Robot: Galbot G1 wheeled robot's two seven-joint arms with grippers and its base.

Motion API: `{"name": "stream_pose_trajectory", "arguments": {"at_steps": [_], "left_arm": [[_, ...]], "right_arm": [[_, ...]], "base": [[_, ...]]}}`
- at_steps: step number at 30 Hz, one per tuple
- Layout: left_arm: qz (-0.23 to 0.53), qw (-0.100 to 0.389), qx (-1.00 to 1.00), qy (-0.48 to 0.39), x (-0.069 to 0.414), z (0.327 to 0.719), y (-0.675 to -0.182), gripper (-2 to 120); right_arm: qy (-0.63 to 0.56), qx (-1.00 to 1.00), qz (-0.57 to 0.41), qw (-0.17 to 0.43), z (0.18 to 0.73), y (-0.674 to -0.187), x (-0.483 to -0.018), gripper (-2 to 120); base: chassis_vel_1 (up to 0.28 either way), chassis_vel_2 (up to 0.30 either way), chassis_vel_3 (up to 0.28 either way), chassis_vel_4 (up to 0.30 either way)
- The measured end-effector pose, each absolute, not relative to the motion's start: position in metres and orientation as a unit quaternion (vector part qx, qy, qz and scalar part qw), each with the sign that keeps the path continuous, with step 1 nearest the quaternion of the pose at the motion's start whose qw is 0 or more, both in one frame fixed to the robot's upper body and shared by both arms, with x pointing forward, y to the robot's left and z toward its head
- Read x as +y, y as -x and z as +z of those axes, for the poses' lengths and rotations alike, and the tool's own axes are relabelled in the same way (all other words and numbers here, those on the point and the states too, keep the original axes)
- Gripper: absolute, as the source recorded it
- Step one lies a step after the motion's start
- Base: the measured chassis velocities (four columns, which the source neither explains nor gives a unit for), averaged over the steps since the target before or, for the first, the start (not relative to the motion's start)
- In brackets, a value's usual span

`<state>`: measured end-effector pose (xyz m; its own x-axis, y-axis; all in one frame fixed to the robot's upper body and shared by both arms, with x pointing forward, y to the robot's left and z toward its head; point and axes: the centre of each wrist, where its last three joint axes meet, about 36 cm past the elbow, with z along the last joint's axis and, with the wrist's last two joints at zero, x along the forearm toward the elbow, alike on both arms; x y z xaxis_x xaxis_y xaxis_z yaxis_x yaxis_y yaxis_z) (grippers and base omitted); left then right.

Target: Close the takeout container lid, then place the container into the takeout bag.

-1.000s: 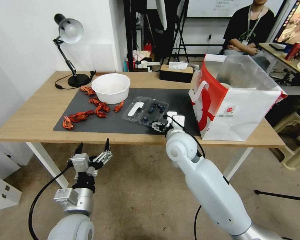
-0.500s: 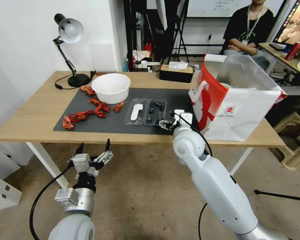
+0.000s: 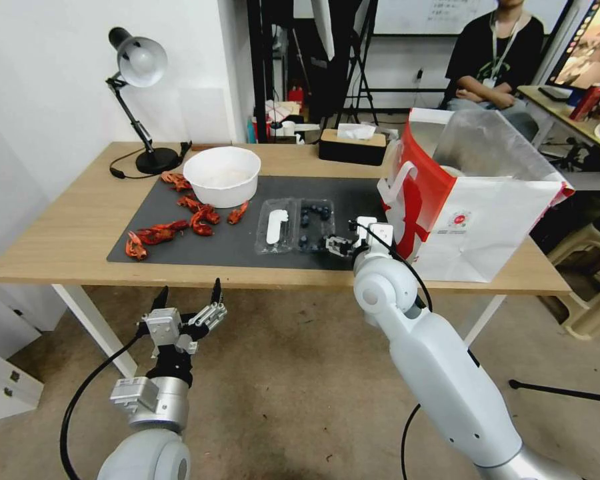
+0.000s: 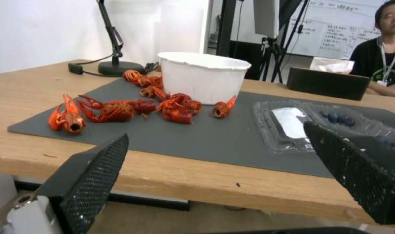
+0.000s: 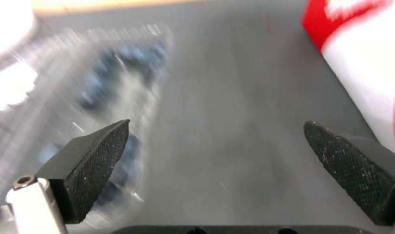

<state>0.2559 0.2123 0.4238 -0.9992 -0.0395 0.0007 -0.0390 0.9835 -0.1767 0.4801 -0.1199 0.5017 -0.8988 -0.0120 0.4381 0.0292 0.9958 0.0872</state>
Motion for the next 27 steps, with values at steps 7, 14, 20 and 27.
{"name": "stream_pose_trajectory", "arguments": {"at_steps": [7, 14, 20, 27], "left_arm": [[-0.088, 0.001, 0.996, 0.021, 0.213, 0.423, -0.256, 100], [-0.087, 0.001, 0.996, 0.023, 0.214, 0.423, -0.256, 100], [-0.088, 0.001, 0.996, 0.024, 0.215, 0.424, -0.256, 100], [-0.085, 0.001, 0.996, 0.025, 0.216, 0.424, -0.256, 100]], "right_arm": [[-0.072, -0.987, -0.095, 0.104, 0.497, -0.453, -0.117, 100], [-0.145, -0.986, -0.076, -0.014, 0.489, -0.401, -0.134, 100], [-0.151, -0.985, -0.017, -0.081, 0.498, -0.343, -0.175, 100], [-0.11, -0.988, 0.025, -0.105, 0.501, -0.283, -0.195, 100]], "base": [[0.0, 0.0, 0.0, 0.0], [0.0, 0.0, 0.0, 0.0], [0.0, 0.0, 0.0, 0.0], [0.0, 0.0, 0.0, 0.0]]}}
